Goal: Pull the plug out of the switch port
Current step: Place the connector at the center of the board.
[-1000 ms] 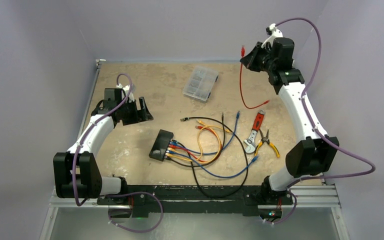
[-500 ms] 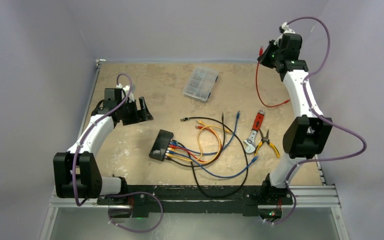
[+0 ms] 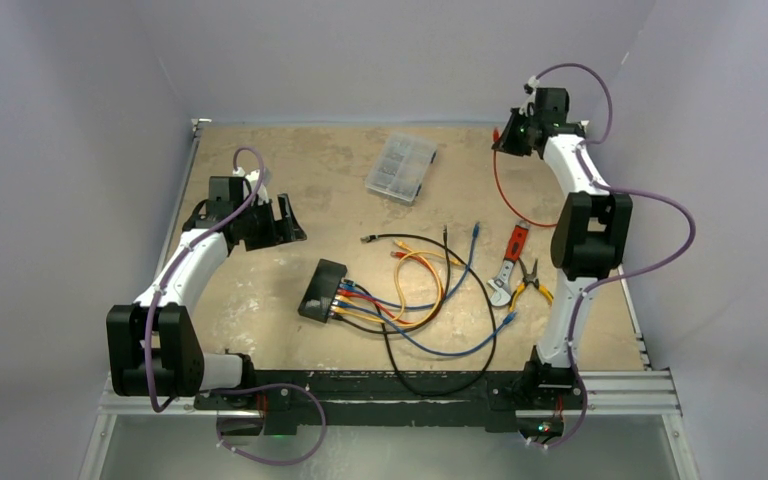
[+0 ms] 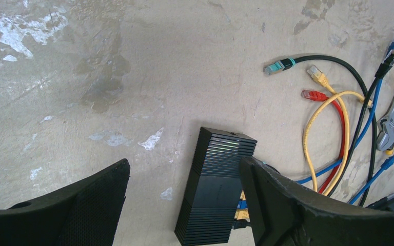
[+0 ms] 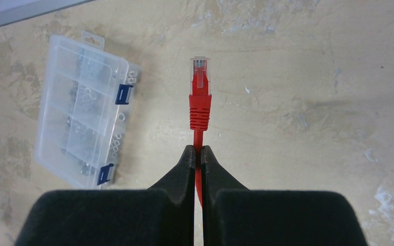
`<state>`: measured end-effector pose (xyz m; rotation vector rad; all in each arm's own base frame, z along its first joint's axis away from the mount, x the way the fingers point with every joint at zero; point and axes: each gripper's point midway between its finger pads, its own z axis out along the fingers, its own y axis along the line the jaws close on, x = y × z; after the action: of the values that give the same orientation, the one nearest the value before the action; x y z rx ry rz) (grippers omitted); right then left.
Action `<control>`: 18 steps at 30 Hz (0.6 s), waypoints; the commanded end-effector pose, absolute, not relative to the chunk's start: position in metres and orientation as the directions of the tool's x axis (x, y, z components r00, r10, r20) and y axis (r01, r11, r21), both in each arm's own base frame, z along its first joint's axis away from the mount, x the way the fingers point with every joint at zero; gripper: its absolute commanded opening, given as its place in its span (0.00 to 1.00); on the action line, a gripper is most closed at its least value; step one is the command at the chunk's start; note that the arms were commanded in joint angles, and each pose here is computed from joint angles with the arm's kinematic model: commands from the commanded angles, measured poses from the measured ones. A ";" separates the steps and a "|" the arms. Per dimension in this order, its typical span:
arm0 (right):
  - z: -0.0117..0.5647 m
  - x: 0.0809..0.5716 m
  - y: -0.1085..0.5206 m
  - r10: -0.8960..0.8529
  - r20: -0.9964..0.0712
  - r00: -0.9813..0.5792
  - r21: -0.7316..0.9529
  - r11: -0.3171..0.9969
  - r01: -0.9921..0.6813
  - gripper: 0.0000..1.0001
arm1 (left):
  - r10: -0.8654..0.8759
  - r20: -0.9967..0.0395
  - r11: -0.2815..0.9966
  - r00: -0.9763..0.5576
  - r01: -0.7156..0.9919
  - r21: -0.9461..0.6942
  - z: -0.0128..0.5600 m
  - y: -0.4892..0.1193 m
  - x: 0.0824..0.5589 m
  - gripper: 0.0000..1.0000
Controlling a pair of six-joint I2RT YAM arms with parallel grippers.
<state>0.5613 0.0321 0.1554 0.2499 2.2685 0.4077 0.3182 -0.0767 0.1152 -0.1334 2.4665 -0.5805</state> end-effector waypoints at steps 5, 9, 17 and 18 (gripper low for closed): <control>0.162 0.580 0.055 0.259 -0.696 -0.670 0.391 0.919 -0.050 0.00 | -0.209 -0.562 0.906 -0.800 0.058 -0.419 0.120 -0.073 0.323 0.78; 0.149 0.584 0.059 0.248 -0.676 -0.694 0.387 0.921 -0.047 0.00 | -0.209 -0.562 0.906 -0.800 0.058 -0.420 0.119 -0.073 0.324 0.78; 0.143 0.582 0.087 0.196 -0.683 -0.704 0.330 0.942 -0.058 0.02 | -0.209 -0.560 0.905 -0.802 0.059 -0.422 0.119 -0.074 0.323 0.78; 0.144 0.582 0.087 0.193 -0.686 -0.701 0.321 0.945 -0.054 0.03 | -0.208 -0.559 0.905 -0.803 0.059 -0.422 0.119 -0.074 0.323 0.78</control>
<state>0.5755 0.0820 0.1164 0.1392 2.3735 0.4706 0.3183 -0.0763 0.1150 -0.1346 2.4667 -0.5772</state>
